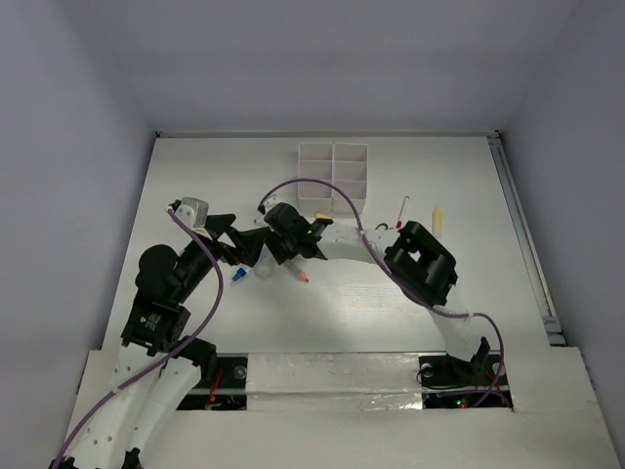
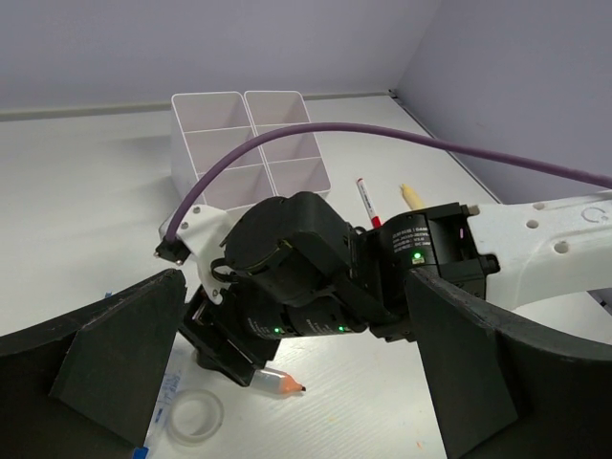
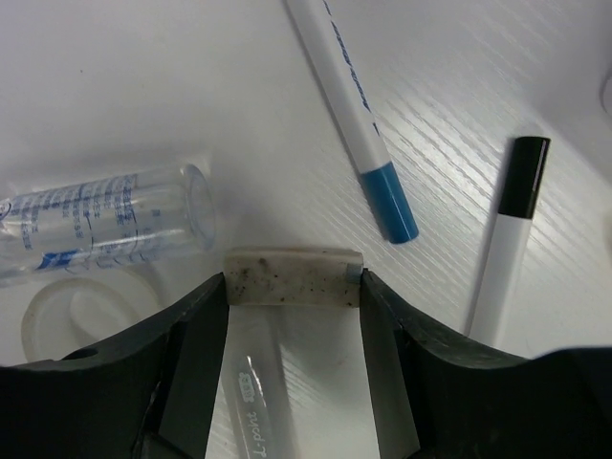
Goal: Sort the stationery into containers
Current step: Pick up the stationery from the center of the board, then place the stationery in the storage box.
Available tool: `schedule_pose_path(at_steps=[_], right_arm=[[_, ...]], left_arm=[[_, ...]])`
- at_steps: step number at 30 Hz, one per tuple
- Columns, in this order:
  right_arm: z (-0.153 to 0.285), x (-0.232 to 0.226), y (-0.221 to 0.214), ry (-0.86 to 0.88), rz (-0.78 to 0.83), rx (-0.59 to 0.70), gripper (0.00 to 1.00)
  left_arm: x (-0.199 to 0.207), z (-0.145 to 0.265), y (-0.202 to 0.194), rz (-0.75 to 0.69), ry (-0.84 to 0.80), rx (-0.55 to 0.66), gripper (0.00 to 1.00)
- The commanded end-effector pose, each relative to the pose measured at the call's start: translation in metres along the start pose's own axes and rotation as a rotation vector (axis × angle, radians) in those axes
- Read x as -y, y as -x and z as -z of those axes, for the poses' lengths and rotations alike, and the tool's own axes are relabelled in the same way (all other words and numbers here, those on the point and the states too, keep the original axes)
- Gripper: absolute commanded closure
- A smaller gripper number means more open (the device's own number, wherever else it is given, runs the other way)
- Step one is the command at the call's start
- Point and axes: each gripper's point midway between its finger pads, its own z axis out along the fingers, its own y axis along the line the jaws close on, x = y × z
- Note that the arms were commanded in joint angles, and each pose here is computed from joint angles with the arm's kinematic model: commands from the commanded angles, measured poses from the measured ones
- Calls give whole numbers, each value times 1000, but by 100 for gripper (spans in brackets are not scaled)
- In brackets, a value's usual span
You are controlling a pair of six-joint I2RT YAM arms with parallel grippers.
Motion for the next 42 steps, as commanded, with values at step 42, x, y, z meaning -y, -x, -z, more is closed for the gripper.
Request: schedule_pose_path(at_steps=[42], right_arm=[[81,301,174,-425,-516,519,48]], left_arm=[[9,-6,15,-18,-45,30,1]])
